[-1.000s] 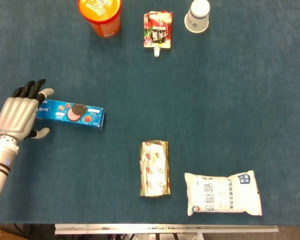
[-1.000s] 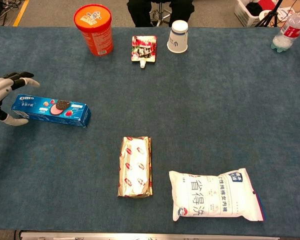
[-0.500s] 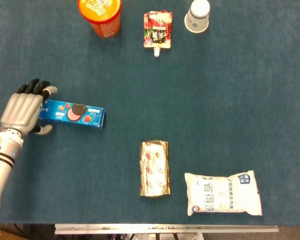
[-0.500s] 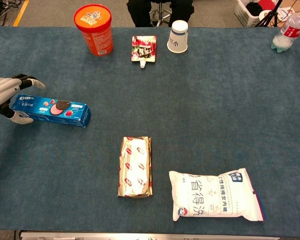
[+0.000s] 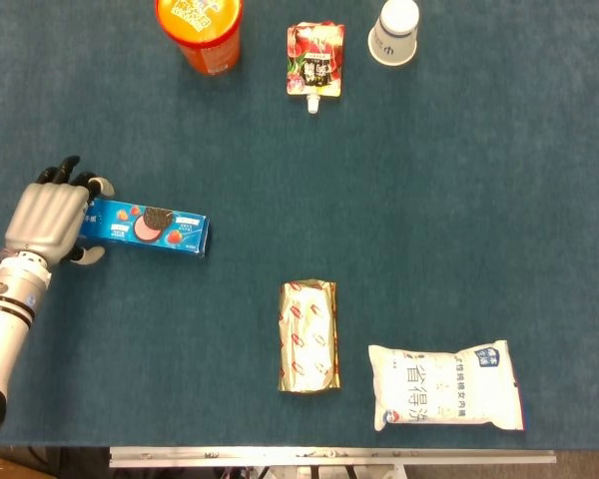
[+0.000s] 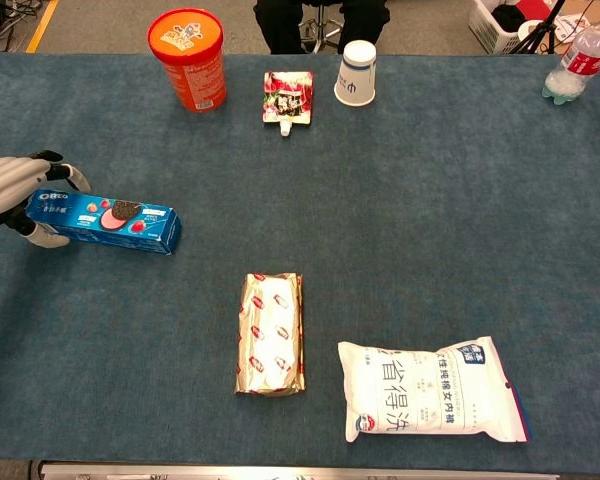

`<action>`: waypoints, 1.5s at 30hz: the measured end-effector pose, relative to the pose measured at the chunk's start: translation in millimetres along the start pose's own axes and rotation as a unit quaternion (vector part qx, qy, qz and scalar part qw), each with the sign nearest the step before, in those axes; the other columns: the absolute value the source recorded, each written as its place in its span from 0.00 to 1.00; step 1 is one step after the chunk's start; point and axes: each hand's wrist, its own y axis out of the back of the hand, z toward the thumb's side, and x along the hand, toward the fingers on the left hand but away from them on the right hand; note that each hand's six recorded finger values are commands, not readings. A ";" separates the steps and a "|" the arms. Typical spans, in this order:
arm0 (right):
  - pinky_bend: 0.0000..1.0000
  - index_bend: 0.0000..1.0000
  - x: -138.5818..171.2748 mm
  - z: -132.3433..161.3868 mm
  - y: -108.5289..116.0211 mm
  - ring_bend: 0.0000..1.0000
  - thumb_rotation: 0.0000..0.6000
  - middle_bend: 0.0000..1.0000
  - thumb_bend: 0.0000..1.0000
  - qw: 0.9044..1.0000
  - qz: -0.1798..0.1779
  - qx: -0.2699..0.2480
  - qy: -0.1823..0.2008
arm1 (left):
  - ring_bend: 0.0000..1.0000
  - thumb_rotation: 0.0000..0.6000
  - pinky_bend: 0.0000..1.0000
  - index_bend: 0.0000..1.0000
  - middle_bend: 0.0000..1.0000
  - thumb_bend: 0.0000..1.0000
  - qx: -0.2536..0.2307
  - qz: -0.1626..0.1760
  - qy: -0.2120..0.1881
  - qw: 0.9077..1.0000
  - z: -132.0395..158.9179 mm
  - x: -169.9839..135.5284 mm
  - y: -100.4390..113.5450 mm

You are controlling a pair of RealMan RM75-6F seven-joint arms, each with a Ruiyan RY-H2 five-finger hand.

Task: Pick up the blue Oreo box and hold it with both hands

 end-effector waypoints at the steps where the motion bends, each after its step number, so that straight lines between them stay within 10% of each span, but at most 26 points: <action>1: 0.56 0.20 0.0 0.0 -0.1 0.35 1.00 0.28 0.20 1.000 0.000 0.000 0.000 | 0.08 1.00 0.14 0.31 0.29 0.18 0.000 0.000 0.000 1.000 0.0 0.2 -0.1; 22: 0.56 0.20 2.0 -1.5 -4.4 0.35 1.00 0.28 0.20 1.000 0.005 -0.004 -0.004 | 0.28 1.00 0.17 0.58 0.59 0.18 -0.025 0.026 0.008 0.999 0.2 -1.9 2.2; 45: 0.56 0.20 -21.9 39.9 -16.8 0.35 1.00 0.28 0.20 0.997 0.013 -0.048 0.051 | 0.30 1.00 0.20 0.60 0.61 0.18 -0.086 0.054 -0.015 0.995 33.8 -7.7 34.7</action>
